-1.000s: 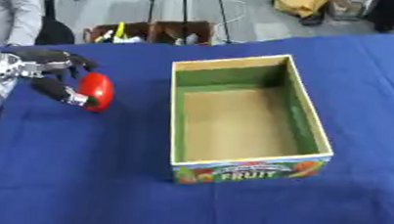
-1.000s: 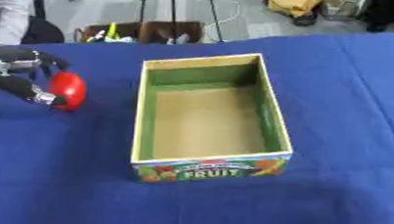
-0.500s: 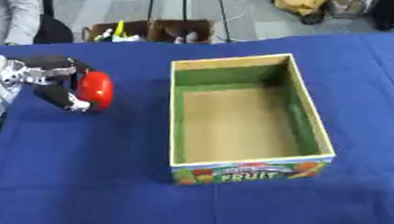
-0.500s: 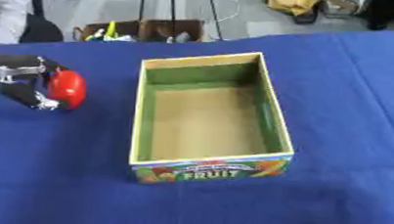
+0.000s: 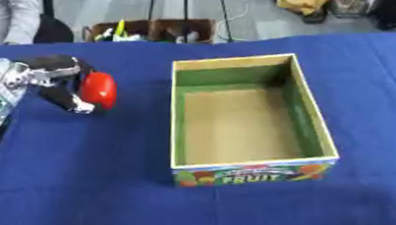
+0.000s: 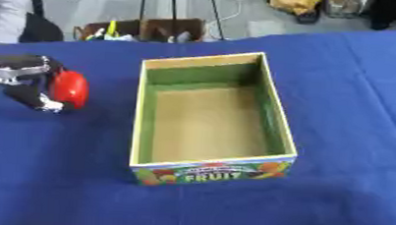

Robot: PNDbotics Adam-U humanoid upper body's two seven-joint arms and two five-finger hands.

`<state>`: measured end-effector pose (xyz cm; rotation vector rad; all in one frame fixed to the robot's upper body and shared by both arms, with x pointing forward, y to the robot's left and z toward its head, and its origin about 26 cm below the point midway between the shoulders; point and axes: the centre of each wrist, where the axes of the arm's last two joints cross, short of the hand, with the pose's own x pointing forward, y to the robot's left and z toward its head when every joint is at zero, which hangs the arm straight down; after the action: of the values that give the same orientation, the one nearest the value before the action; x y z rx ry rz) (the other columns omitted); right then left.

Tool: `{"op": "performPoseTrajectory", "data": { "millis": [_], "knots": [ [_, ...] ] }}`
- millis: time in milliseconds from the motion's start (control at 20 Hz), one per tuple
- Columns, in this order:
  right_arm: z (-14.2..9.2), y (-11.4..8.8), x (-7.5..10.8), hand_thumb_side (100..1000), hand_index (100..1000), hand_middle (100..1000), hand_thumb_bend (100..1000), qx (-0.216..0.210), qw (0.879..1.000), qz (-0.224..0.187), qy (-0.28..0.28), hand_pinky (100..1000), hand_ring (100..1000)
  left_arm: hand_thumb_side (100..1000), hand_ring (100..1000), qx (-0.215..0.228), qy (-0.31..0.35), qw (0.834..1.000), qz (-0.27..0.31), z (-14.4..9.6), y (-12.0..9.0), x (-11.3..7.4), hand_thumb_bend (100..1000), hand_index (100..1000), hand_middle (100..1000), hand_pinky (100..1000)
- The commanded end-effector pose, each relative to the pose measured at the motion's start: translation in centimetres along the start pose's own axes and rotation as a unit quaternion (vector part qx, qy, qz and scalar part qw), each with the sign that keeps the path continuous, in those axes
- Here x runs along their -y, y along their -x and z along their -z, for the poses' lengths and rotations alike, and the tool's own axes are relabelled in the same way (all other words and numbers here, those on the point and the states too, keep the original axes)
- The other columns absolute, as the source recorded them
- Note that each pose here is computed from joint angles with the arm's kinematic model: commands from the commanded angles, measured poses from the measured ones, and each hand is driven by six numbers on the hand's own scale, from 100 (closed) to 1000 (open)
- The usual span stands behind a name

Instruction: Pick up objects on the table and place them in the box.

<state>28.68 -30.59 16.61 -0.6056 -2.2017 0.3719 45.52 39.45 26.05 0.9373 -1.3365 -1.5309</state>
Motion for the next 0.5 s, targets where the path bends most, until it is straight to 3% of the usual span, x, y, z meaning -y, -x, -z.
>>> {"op": "performPoseTrajectory", "data": {
  "millis": [50,500],
  "knots": [
    [0.27,-0.52,0.30,874,374,235,100,0.012,1.000,-0.006,0.004,289,198,567,506,-0.008,-0.035,0.999,-0.001,-0.75,0.51,-1.46,344,776,561,361],
    [0.28,-0.52,0.32,874,373,235,100,0.011,1.000,-0.005,0.005,288,198,389,452,-0.025,-0.078,0.997,-0.013,-0.61,0.30,-1.46,116,681,491,286]
  ]
}}
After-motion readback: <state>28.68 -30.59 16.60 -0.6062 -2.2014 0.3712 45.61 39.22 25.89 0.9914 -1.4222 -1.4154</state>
